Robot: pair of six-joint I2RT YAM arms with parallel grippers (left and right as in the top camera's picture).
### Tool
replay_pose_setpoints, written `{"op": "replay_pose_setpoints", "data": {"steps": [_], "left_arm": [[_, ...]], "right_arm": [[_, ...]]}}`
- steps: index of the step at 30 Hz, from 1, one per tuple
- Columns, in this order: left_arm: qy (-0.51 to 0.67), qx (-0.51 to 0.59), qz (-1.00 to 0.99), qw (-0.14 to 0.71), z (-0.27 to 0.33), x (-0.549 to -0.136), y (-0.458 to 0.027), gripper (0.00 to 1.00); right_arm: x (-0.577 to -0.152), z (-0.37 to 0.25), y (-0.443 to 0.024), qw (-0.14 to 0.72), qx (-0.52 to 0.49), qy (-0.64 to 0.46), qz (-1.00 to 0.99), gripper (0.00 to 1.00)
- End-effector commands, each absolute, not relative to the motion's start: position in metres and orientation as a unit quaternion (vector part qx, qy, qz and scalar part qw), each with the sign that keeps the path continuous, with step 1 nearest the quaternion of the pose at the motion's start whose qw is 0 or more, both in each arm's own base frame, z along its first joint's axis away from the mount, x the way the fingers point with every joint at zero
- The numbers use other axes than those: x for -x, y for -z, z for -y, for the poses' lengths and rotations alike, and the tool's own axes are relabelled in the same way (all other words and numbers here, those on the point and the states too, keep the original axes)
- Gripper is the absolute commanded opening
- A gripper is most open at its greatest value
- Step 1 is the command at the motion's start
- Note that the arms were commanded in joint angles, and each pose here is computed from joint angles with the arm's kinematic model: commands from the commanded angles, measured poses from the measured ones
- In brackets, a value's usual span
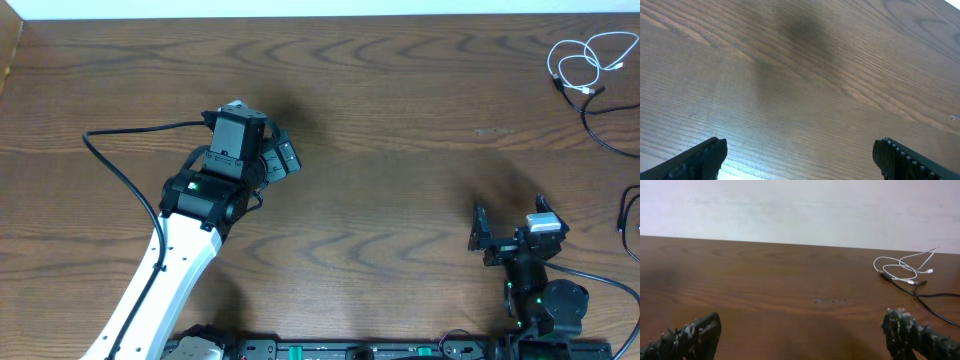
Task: Untangle cables
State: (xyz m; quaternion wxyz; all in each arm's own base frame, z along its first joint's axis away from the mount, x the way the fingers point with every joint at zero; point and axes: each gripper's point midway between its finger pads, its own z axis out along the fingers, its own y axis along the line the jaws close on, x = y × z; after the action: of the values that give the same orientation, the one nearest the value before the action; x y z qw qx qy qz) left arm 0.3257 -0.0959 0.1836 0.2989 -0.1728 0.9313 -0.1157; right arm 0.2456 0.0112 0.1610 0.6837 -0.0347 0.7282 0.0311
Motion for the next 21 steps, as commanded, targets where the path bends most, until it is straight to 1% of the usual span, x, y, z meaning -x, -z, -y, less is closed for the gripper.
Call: {"op": "replay_pose_setpoints", "data": {"steps": [1, 11, 14, 15, 16, 21], "left_arm": [[0.107, 0.171, -0.931, 0.304, 0.093, -0.327, -0.186, 0.98], [0.109, 0.171, -0.929, 0.308, 0.093, -0.326, -0.188, 0.98], [0.111, 0.173, -0.924, 0.322, 0.089, -0.323, -0.197, 0.98], [0.087, 0.185, -0.916, 0.344, 0.076, -0.321, -0.203, 0.98], [0.054, 0.202, -0.903, 0.374, 0.056, -0.314, -0.211, 0.98], [0.073, 0.215, -0.878, 0.420, 0.037, -0.277, -0.233, 0.98]], "right_arm": [[-0.246, -0.008, -0.160, 0.684, 0.033, -0.020, -0.728, 0.99], [-0.246, -0.008, -0.160, 0.685, 0.033, -0.021, -0.728, 0.99], [-0.246, -0.008, -0.160, 0.684, 0.033, -0.020, -0.728, 0.99], [-0.246, -0.008, -0.160, 0.684, 0.033, -0.020, -0.728, 0.99], [-0.246, -0.008, -0.160, 0.684, 0.033, -0.021, -0.728, 0.99], [-0.246, -0.008, -0.160, 0.684, 0.033, -0.021, -0.728, 0.99]]}}
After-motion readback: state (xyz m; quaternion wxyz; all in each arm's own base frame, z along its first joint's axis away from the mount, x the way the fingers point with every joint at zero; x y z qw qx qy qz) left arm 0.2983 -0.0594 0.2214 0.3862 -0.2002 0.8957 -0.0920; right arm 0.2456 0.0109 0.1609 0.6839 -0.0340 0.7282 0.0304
